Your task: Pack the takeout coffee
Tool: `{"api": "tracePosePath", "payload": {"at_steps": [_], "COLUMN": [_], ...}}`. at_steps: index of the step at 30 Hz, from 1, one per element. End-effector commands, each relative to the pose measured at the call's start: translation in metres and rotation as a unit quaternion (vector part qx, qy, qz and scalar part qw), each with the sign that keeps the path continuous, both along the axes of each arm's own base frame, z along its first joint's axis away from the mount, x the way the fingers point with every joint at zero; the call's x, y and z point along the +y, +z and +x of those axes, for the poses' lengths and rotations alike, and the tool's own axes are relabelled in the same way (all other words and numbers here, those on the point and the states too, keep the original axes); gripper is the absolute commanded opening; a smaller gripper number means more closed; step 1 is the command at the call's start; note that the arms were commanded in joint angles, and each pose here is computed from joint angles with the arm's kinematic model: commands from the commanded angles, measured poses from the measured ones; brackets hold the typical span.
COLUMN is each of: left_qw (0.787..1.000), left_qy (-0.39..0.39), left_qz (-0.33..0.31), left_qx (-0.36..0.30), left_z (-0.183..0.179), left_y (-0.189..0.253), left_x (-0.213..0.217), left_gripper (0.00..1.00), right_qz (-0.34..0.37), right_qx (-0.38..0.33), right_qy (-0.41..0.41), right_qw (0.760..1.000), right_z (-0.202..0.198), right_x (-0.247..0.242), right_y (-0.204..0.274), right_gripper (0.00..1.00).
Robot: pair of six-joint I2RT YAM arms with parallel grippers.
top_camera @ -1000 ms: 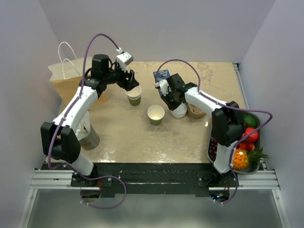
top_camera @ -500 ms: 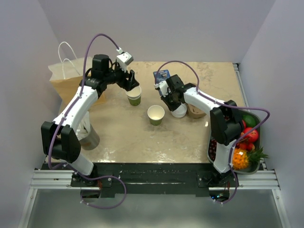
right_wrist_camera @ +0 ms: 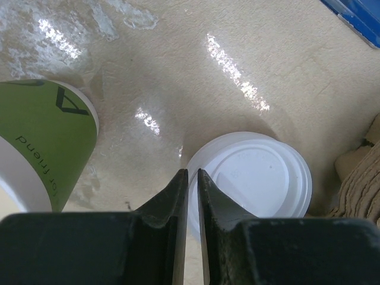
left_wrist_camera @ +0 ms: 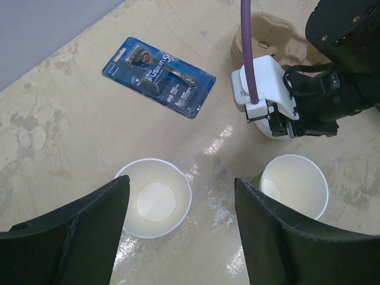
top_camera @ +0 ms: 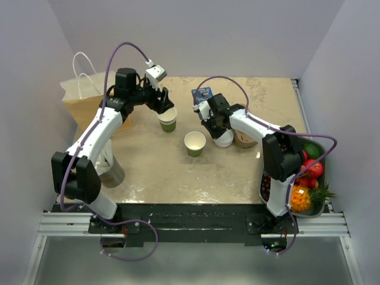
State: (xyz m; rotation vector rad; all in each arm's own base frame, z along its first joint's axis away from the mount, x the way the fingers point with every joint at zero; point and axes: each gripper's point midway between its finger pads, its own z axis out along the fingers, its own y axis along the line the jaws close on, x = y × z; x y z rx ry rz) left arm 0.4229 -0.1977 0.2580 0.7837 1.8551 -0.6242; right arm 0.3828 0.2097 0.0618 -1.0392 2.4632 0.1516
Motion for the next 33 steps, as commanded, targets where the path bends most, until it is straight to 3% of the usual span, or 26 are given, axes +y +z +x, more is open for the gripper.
{"api": "tracePosePath", "payload": {"at_steps": [1,7,33], "left_qw": [1.000,1.000,1.000], "left_qy": [0.003,0.004,0.004], "left_qz": [-0.013,-0.012,-0.011], "left_qx": [-0.025,-0.027,-0.026], "left_z": [0.0071,0.0066,0.0068], "left_y": [0.0195,0.0194,0.0179], "left_x": [-0.0019,-0.0014,-0.0012], "left_gripper": [0.76,0.76,0.76], "right_qz": [-0.001,-0.004,-0.003], "right_qx": [-0.013,-0.012,0.002], "right_qy": [-0.010,-0.011,-0.003], "right_qw": [1.000,1.000,1.000], "right_z": [0.0070,0.0060,-0.0013], "right_x": [-0.0001,-0.0008,0.0016], "right_y": [0.0025,0.0017,-0.0027], "right_gripper": [0.15,0.20,0.17]}}
